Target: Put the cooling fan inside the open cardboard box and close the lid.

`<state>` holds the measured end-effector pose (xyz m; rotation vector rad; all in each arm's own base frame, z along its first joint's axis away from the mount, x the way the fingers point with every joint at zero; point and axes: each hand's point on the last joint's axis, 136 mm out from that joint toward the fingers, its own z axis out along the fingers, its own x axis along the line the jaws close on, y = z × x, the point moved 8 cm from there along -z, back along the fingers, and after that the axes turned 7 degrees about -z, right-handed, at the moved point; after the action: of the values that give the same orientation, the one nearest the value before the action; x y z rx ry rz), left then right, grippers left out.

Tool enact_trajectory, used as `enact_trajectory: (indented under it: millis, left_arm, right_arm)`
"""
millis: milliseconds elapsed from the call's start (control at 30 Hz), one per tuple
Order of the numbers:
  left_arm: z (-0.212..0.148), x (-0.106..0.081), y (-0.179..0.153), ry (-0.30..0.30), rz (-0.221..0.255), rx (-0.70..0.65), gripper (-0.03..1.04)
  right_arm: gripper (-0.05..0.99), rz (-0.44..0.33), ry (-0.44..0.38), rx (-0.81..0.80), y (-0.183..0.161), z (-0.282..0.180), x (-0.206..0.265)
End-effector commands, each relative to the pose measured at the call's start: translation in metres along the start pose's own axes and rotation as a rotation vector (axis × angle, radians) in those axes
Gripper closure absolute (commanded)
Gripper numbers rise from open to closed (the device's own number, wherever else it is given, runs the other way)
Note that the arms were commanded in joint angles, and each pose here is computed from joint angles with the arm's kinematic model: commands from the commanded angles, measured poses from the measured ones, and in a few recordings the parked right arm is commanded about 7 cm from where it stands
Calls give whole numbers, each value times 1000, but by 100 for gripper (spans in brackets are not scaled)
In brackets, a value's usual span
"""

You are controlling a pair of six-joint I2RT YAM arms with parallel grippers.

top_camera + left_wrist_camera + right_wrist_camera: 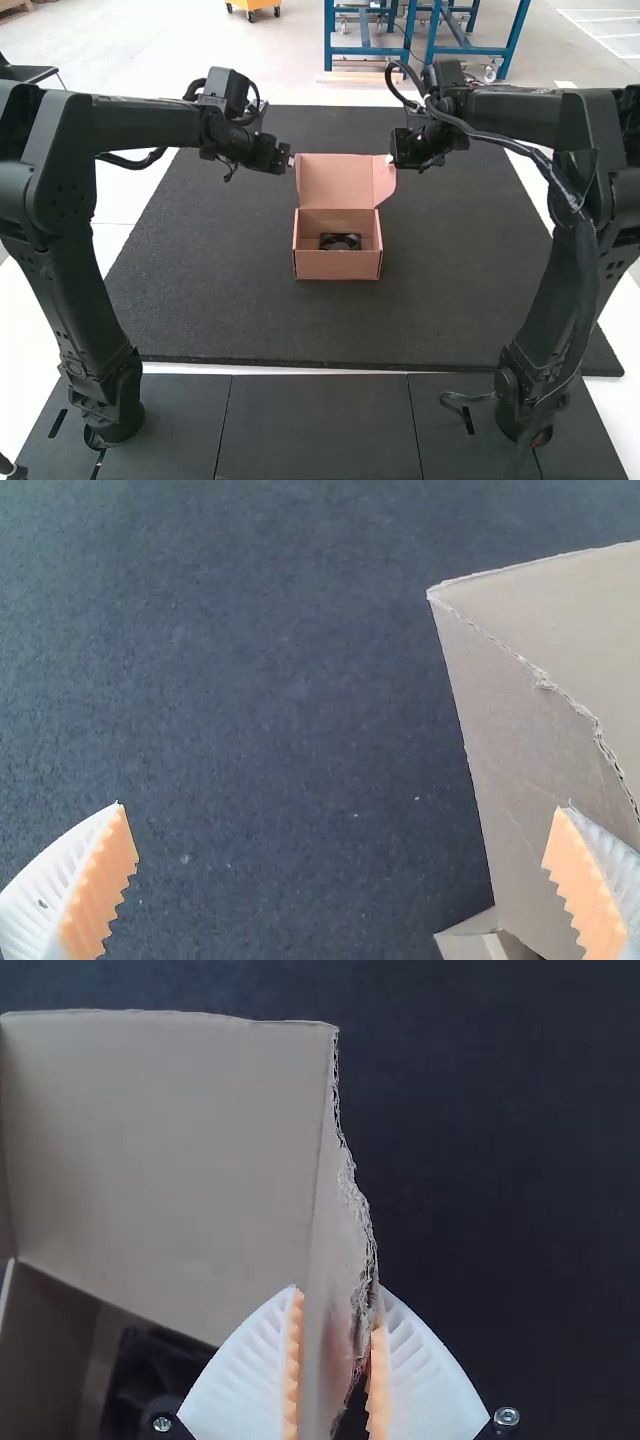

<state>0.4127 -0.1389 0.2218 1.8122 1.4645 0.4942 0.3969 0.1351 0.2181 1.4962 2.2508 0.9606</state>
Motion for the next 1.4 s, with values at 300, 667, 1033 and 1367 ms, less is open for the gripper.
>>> enact_trajectory:
  millis: [300,667,1033,1367]
  left_arm:
    - [-9,-9,19,-28,1,-52,5]
    - [-12,-14,24,-36,8,-61,5]
    - [-13,-14,23,-35,9,-54,5]
    - [-13,-14,20,-33,10,-31,5]
  right_arm:
    - [86,-10,13,-57,19,-10,1]
    - [95,-28,59,-58,23,-12,14]
    - [95,-68,111,-7,13,-4,45]
    - [95,-72,118,19,8,-3,50]
